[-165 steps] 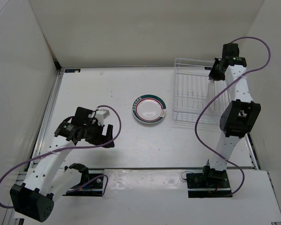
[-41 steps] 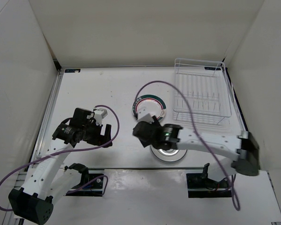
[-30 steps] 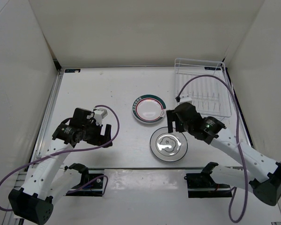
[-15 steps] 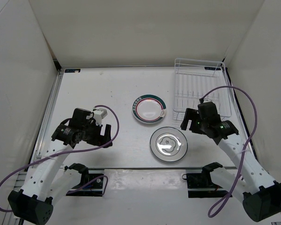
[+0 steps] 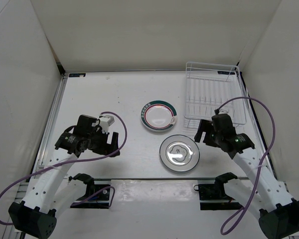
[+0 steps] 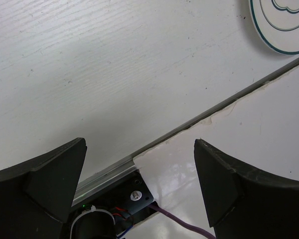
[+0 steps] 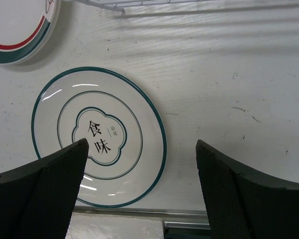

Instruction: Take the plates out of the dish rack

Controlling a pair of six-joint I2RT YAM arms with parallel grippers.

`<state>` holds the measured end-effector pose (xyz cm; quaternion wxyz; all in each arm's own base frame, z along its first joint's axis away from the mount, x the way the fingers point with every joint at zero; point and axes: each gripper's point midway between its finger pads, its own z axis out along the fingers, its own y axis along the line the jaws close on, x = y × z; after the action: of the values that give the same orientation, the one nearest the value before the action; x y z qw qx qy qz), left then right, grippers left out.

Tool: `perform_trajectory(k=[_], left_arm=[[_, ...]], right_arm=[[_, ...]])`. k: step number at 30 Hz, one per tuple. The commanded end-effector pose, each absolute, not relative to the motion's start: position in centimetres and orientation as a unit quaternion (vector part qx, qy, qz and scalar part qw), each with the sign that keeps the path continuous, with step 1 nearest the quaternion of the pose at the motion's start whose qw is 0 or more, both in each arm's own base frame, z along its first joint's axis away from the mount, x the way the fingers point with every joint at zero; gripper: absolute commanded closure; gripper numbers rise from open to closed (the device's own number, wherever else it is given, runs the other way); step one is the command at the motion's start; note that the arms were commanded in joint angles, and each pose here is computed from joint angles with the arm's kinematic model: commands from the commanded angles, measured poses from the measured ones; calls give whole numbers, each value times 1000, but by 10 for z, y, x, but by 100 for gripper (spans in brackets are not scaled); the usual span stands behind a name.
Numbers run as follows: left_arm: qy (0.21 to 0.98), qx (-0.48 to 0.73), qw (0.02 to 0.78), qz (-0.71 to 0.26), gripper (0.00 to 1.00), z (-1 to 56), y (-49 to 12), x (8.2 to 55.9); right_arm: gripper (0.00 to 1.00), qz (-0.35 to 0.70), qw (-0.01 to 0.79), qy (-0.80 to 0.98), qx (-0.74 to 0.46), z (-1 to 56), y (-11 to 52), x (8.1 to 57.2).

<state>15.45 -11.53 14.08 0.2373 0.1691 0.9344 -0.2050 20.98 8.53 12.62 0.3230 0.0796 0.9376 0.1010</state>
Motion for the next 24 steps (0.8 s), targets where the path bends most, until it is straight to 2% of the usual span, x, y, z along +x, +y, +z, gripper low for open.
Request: perform_trajectory(k=[1,9,15,24], left_arm=[[931,174,241,-213,0,142,-118,154],[930,175,240,-215,0,143,-119,154],[926,178,253,-217,0,147,-119,154],[904,175,327,-213,0,165,-114,157]], right_arm=[[10,110,338,933,64,129,86,208],[10,109,321,939,49,121,85,197],[10,120,348,929,46,131,85,197],[10,100,334,936,46,144,74,182]])
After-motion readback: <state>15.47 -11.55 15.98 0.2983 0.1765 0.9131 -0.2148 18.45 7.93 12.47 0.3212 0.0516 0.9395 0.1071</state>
